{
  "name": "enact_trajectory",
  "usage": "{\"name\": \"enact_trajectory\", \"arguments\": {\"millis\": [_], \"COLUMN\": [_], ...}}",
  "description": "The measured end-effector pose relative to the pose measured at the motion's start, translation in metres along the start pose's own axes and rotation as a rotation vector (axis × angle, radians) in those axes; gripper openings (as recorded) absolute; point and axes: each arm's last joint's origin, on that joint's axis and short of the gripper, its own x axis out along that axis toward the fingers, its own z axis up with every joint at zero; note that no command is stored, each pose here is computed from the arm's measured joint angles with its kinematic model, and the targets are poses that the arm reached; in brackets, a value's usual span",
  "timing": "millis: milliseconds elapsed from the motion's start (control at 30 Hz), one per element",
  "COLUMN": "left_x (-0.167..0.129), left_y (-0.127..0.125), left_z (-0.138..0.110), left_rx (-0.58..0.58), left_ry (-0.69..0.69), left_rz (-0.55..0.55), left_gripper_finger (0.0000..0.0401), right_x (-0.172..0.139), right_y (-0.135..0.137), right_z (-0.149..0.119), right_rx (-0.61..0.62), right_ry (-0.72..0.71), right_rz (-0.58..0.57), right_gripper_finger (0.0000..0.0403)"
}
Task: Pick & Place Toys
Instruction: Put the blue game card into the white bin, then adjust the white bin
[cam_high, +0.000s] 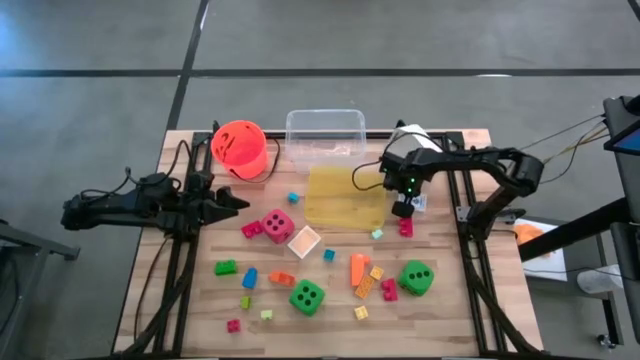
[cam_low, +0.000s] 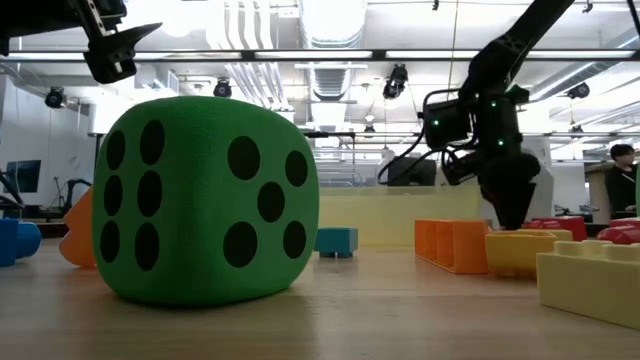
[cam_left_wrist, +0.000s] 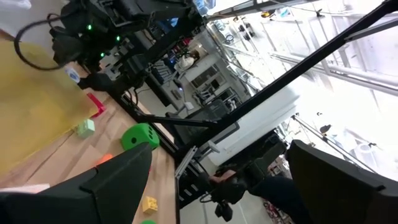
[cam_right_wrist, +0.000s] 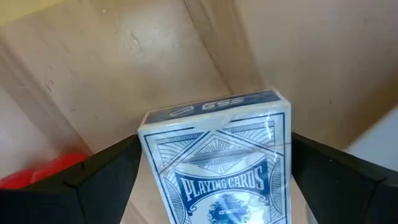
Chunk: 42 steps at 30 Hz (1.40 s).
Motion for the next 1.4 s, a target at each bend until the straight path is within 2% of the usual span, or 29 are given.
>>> {"name": "enact_trajectory", "arguments": {"millis": [633,867,967,1200,1267,1400], "left_x": [0.0,0.0,0.0,0.0,0.0,0.0], "left_y": [0.0,0.0,0.0,0.0,0.0,0.0], "left_z": [0.0,0.0,0.0,0.0,0.0,0.0], "left_rx": [-0.005,-0.005,-0.005,-0.005,-0.004,-0.004], "left_ry": [0.0,0.0,0.001,0.005,0.005,0.006], "left_rz": [-0.001,0.0,-0.001,0.002,0.002,0.002], "left_gripper_finger": [0.037,0.037,0.037,0.037,0.037,0.037], "right_x": [-0.012,-0.042,-0.059,-0.102,-0.116,-0.141], "right_y": [0.006,0.017,0.021,0.032,0.032,0.025], "right_z": [0.002,0.006,0.006,0.018,0.022,0.022], "right_rx": [0.057,0.023,0.053,0.075,0.103,0.207], "right_ry": [-0.038,-0.068,-0.089,-0.213,-0.256,-0.289], "right_rz": [0.002,0.002,0.004,0.005,-0.048,-0.237], "right_gripper_finger": [0.0384,0.0384,0.0384,0.0384,0.0384,0.0384]}}
